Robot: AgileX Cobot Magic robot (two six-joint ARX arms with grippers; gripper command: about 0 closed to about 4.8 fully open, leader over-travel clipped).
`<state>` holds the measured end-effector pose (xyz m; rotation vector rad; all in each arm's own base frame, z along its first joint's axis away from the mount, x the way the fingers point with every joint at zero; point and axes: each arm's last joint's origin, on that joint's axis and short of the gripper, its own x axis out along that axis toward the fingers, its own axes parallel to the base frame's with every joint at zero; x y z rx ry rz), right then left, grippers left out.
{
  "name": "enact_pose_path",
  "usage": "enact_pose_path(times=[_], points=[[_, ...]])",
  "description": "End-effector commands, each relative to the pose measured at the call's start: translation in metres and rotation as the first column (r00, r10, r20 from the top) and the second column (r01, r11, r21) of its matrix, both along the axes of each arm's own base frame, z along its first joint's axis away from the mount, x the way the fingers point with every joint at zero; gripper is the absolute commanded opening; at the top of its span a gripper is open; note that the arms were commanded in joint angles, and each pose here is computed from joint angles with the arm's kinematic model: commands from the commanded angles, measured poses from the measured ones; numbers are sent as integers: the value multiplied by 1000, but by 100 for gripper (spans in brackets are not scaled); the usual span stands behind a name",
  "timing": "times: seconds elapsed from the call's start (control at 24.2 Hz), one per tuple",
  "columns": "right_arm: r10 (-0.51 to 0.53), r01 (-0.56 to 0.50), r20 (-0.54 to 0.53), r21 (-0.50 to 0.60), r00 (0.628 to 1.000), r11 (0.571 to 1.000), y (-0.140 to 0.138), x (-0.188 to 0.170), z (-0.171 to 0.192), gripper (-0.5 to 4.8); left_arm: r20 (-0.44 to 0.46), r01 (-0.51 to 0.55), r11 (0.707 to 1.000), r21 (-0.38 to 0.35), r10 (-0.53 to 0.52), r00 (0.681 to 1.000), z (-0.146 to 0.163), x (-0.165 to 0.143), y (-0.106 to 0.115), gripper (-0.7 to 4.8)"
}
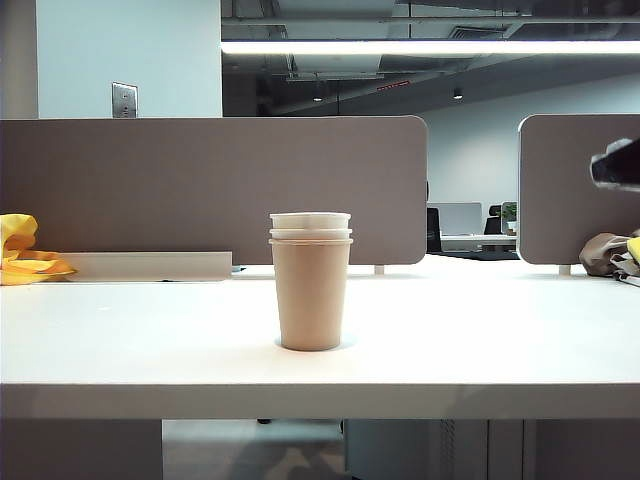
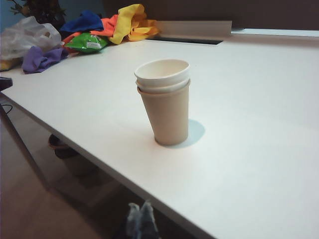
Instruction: Pick up all the paper cups on the table one by one and stack them together.
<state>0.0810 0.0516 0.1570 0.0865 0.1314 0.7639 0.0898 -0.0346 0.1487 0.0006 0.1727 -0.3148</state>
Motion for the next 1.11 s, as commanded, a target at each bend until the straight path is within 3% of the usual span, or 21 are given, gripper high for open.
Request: enact_pose_path(times=[0.04,0.58,0.74,0.95,1.11], points=[[2,-4,-49,-24,999,1000,0,-1,-6,0,-10,6,1000,4,-6,1000,-1,0,0,-6],[-18,17,-52,-26,998,1000,-2,0,-6,0,-7,-1,1000,3,1,1000,0,0,0,-6],[-157,156,-52,-25,986,987,-14,7,-6,0,-8,-94,996,4,94,996,0,3,9,-6],[-383,382,-52,-25,922,924,-35,13,-6,0,-8,-261,965,4,261,965,-1,6,25,-6],[-482,481,-50,-28,875,876,-44,14,-6,0,-6,-330,944,3,330,944,0,6,32,-6]])
